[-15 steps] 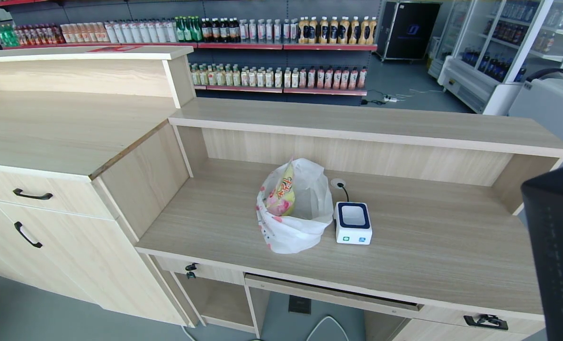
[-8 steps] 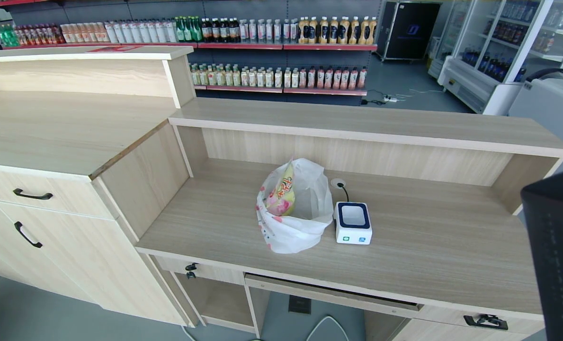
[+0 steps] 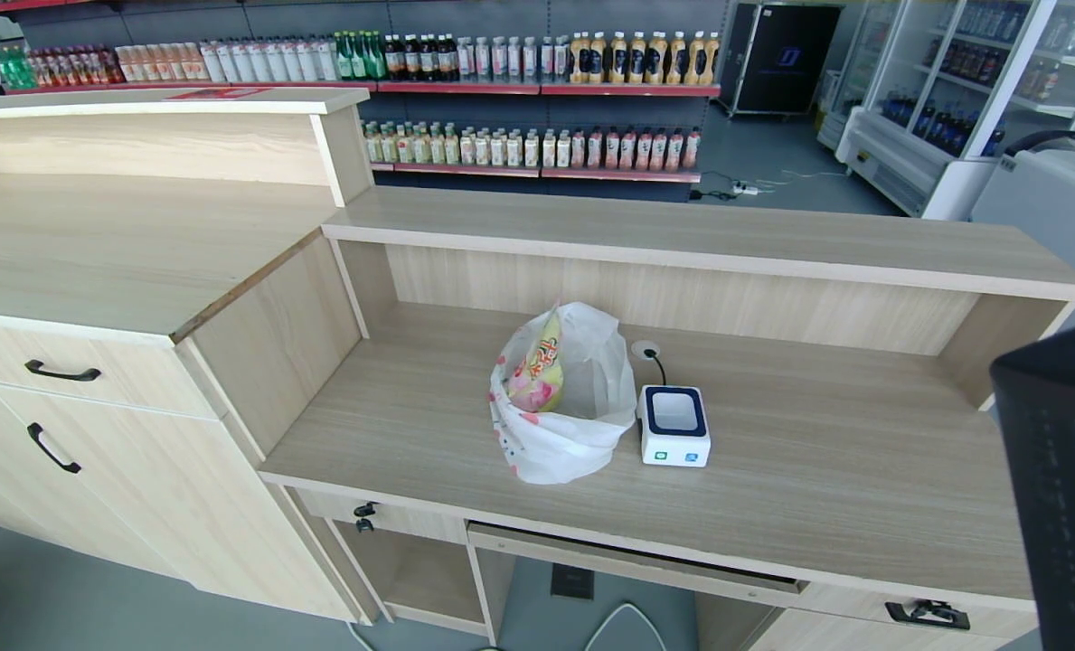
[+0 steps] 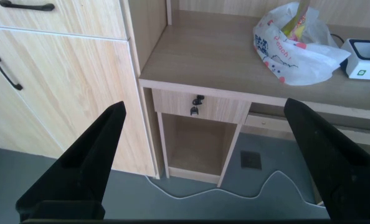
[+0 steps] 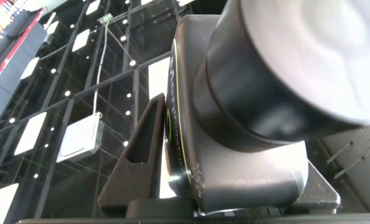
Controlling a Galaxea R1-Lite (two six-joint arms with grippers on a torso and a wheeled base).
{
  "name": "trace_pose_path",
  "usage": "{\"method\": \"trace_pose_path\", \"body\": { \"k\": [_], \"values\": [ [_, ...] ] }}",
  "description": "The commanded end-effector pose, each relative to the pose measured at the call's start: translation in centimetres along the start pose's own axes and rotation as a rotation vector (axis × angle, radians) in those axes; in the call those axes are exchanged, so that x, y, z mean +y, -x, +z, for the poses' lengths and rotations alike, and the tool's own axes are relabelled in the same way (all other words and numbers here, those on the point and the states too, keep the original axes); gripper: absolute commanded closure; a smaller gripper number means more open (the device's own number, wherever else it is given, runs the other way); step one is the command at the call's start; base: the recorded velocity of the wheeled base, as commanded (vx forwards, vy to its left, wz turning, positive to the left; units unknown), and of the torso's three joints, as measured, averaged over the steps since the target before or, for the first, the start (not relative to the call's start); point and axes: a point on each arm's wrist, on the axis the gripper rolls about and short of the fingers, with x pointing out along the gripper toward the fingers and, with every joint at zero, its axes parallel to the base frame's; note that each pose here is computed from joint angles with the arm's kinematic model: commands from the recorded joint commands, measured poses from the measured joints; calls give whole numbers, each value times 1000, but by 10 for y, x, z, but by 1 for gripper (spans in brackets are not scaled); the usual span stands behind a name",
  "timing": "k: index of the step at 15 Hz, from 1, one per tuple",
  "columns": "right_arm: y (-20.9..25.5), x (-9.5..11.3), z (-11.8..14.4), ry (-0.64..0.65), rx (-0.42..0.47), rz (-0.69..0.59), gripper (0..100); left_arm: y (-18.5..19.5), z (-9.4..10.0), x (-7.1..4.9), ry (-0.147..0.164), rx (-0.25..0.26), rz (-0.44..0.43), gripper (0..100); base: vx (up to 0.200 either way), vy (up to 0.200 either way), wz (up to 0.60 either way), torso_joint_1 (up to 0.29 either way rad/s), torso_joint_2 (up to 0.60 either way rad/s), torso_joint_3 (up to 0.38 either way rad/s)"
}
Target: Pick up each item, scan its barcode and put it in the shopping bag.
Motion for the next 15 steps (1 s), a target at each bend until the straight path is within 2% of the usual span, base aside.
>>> {"method": "trace_pose_path", "body": {
  "k": [1,2,3,4,5,6,7,8,10,11,15],
  "values": [
    [0,0,1,-3,-2,-2,100,0,0,0,0,0,0,0,0,0,0,0,0,0],
    [0,1,-1,-11,5,19,100,0,0,0,0,0,0,0,0,0,0,0,0,0],
    [3,4,-13,-39,68,110,100,0,0,0,0,0,0,0,0,0,0,0,0,0],
    [10,12,-26,-153,191,291,100,0,0,0,0,0,0,0,0,0,0,0,0,0],
    [23,23,-31,-328,365,500,100,0,0,0,0,0,0,0,0,0,0,0,0,0],
    [35,34,-28,-560,548,668,100,0,0,0,0,0,0,0,0,0,0,0,0,0],
    [39,41,-24,-725,649,743,100,0,0,0,0,0,0,0,0,0,0,0,0,0],
    [48,49,-14,-1042,848,865,100,0,0,0,0,0,0,0,0,0,0,0,0,0],
    [54,62,-2,-1462,1027,980,100,0,0,0,0,0,0,0,0,0,0,0,0,0],
    [65,68,0,-1552,1163,1056,100,0,0,0,0,0,0,0,0,0,0,0,0,0],
    [116,79,3,-1720,1734,1136,100,0,0,0,0,0,0,0,0,0,0,0,0,0]
  ]
}}
